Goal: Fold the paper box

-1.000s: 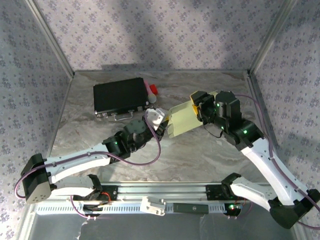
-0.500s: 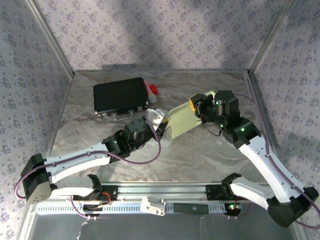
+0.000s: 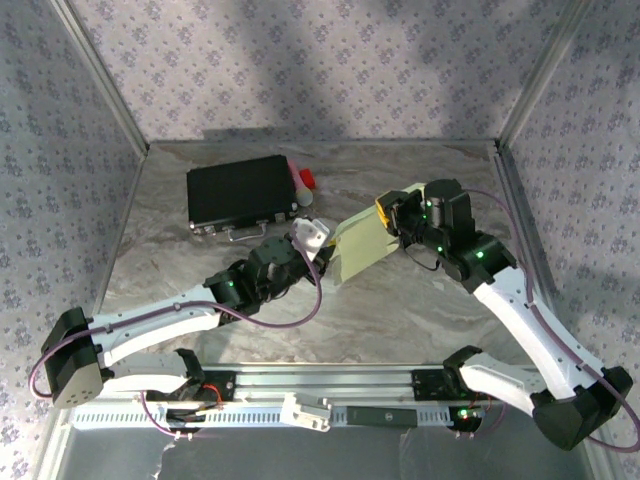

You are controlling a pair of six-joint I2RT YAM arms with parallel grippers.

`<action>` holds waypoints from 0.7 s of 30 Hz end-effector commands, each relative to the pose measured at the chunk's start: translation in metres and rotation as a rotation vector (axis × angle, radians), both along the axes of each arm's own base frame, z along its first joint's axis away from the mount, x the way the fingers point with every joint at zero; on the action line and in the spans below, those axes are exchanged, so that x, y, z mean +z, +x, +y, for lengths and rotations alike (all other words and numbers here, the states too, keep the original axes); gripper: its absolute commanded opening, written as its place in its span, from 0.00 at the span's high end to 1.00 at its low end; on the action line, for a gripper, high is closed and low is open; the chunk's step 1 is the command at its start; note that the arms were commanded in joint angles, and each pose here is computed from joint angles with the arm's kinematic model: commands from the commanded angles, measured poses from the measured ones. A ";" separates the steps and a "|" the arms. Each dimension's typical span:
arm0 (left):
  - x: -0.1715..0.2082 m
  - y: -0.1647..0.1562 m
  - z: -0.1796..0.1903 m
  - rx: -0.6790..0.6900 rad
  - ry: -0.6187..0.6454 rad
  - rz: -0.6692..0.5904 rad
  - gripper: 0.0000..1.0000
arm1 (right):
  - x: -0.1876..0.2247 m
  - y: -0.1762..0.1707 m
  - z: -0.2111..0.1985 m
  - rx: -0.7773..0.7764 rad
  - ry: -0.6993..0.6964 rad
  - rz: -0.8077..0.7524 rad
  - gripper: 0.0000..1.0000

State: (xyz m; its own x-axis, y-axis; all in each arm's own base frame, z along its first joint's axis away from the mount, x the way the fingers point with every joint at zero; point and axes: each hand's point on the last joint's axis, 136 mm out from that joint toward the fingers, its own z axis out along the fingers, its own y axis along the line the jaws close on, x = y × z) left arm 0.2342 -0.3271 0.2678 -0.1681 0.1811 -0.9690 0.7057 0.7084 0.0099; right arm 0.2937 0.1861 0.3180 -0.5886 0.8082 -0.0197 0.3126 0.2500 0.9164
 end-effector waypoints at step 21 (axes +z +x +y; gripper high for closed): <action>0.059 -0.028 0.105 0.165 -0.316 0.128 0.35 | -0.011 -0.086 -0.032 -0.102 -0.073 0.061 1.00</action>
State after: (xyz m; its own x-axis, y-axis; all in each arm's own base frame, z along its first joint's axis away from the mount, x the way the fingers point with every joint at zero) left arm 0.2025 -0.2413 0.3319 -0.2121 -0.1319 -0.9683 0.6387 0.7312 -0.2395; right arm 0.2134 0.1678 0.3184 -0.5816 0.8121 -0.0481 0.3366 0.2941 0.8945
